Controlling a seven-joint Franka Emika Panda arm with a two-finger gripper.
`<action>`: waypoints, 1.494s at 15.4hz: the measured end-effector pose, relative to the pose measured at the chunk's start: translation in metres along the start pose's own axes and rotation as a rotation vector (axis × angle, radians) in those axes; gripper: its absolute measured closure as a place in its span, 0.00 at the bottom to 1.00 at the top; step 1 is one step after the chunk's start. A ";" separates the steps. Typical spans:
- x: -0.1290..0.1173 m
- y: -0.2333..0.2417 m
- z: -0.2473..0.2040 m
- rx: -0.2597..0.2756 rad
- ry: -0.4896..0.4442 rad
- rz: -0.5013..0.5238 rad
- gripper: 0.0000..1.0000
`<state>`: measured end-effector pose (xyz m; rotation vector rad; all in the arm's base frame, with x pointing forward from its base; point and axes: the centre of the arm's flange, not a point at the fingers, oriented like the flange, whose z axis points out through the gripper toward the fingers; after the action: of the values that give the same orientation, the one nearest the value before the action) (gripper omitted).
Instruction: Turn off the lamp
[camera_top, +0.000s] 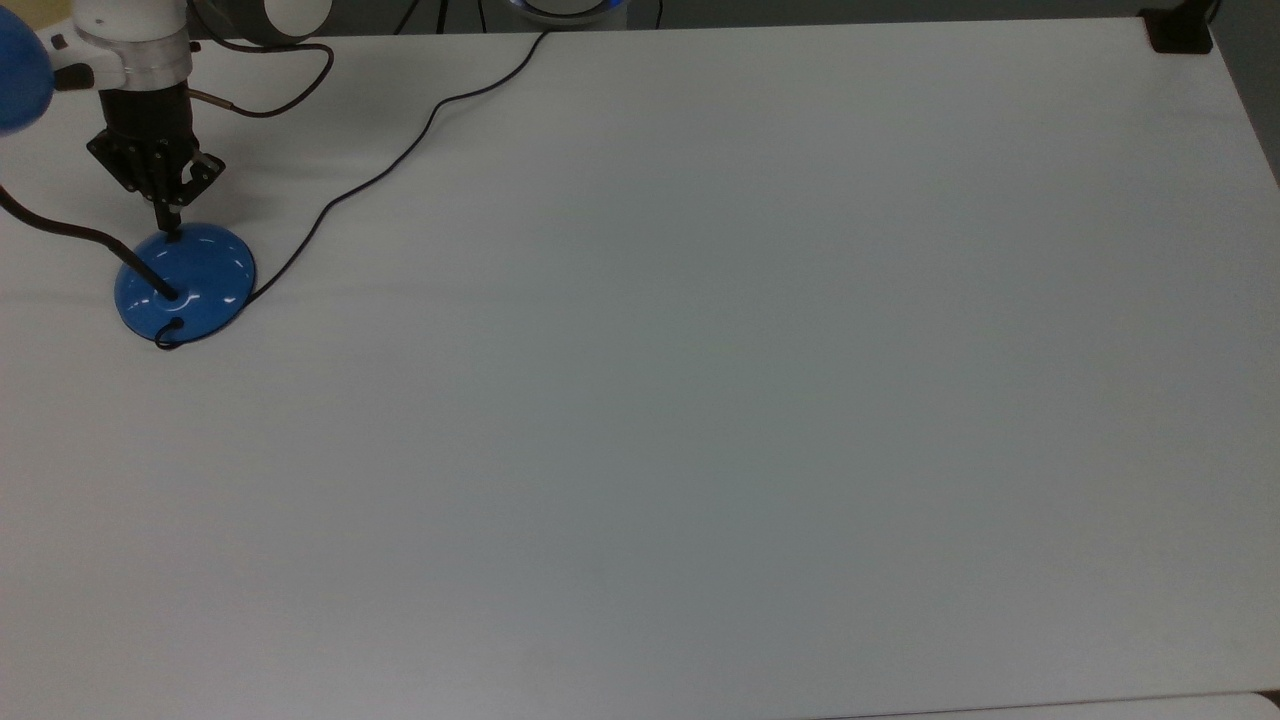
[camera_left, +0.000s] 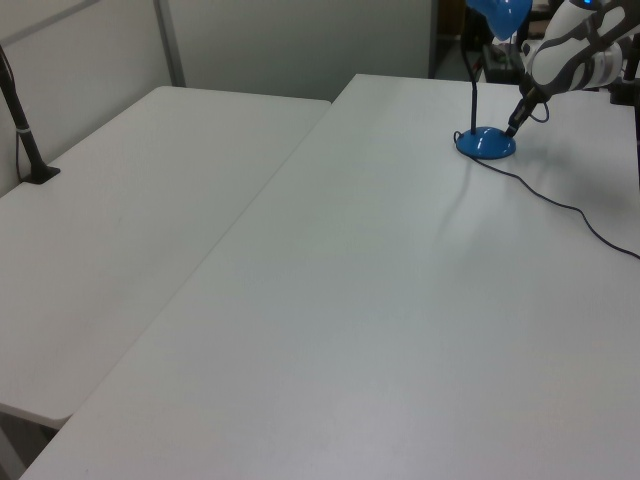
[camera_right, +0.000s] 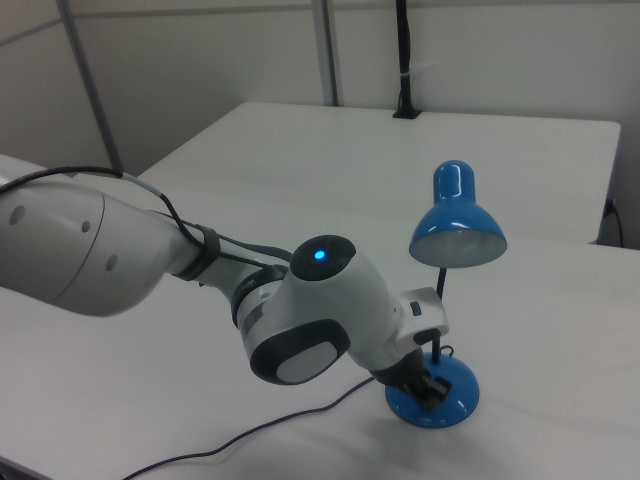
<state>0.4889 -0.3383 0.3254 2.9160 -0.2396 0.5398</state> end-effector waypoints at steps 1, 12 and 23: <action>0.000 0.000 0.000 0.000 0.000 -0.002 0.99; -0.020 0.027 -0.059 0.223 -0.237 -0.169 0.99; 0.090 -0.049 -0.277 0.342 -0.334 -0.068 0.99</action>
<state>0.4865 -0.2491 0.6067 3.3235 -0.0941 0.0821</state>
